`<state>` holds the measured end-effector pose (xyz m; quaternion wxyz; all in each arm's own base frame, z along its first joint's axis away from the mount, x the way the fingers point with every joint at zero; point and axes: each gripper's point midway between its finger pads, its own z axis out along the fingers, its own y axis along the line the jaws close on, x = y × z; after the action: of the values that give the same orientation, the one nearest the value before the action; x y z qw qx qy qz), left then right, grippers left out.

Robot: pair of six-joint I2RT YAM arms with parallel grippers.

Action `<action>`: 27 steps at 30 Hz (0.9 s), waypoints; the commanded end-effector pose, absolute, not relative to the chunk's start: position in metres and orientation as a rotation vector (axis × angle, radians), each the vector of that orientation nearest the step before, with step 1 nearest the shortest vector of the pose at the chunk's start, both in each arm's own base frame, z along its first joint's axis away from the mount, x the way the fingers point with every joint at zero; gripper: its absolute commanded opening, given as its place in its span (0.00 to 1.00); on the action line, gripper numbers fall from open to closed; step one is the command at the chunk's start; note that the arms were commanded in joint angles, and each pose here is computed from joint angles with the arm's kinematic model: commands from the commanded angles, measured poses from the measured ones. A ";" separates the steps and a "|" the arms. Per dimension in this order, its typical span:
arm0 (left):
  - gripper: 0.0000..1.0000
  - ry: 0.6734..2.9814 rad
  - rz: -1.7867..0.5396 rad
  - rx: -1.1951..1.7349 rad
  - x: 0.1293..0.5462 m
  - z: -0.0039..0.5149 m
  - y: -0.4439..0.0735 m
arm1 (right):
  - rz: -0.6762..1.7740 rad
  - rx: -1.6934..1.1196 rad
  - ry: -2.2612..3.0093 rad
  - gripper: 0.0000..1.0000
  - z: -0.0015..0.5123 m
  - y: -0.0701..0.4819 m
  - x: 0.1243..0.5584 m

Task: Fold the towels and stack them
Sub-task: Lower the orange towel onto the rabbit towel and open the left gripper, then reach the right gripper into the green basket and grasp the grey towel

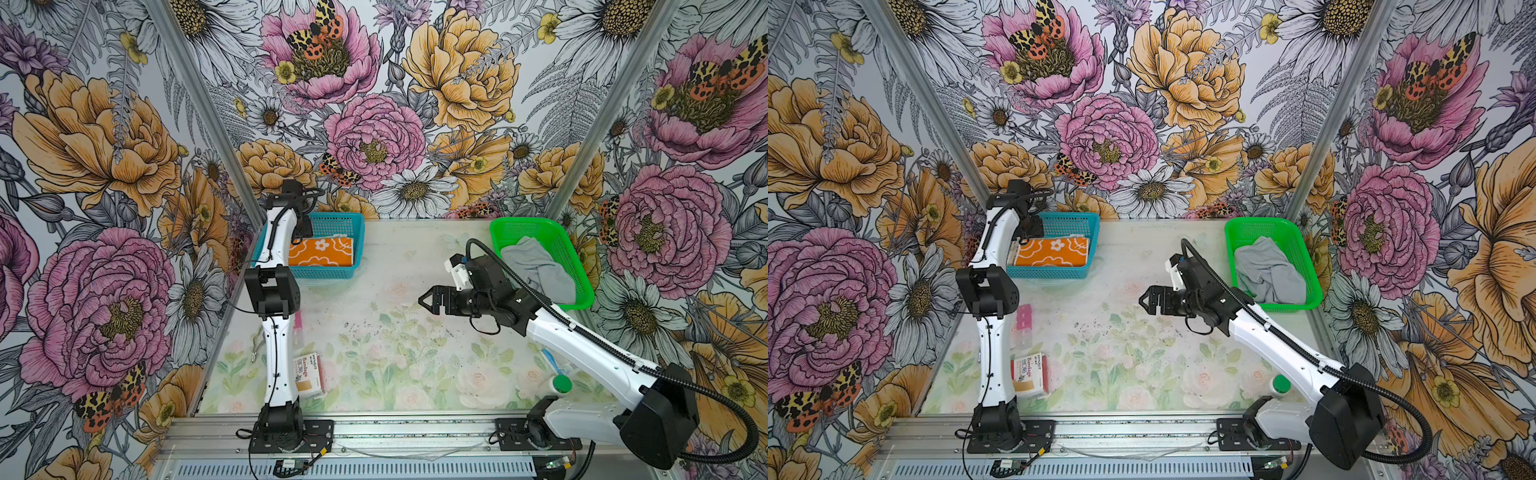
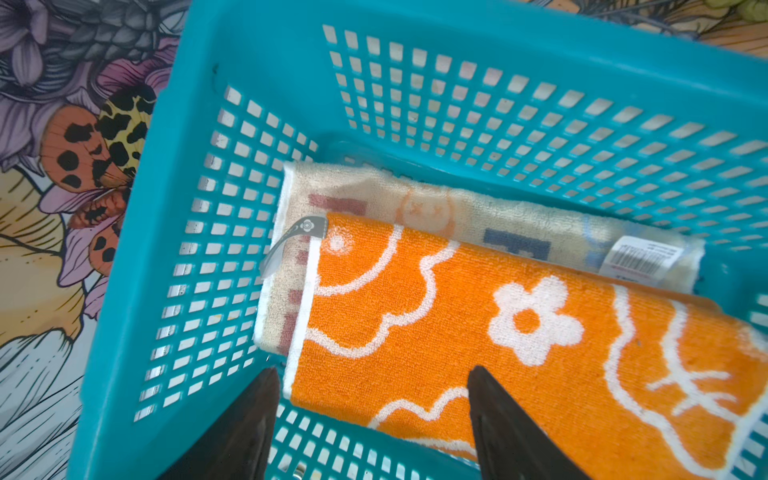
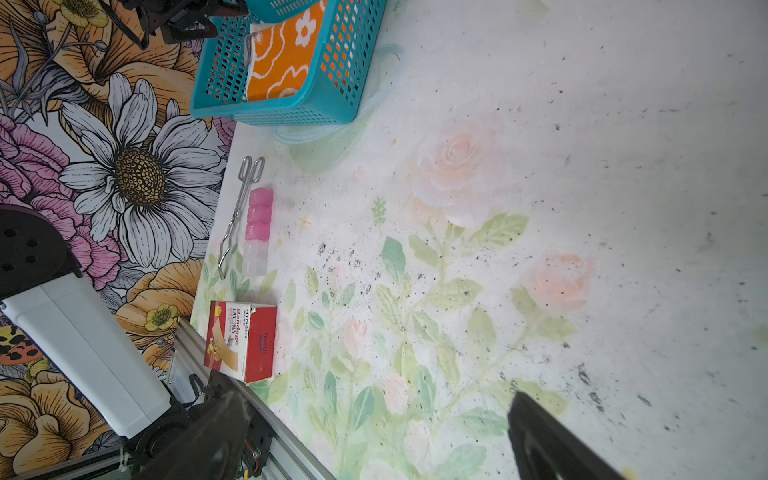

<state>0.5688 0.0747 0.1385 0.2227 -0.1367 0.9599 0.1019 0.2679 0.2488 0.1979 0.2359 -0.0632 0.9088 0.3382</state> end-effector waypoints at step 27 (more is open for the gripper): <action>0.99 2.085 -0.858 0.376 0.279 0.287 -0.246 | 0.686 0.520 2.292 0.93 0.209 0.034 0.337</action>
<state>0.2851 -0.2084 0.3046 0.4076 0.1641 0.8556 -0.2735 0.3273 0.0603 0.2081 0.3454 0.1632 0.8855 0.2643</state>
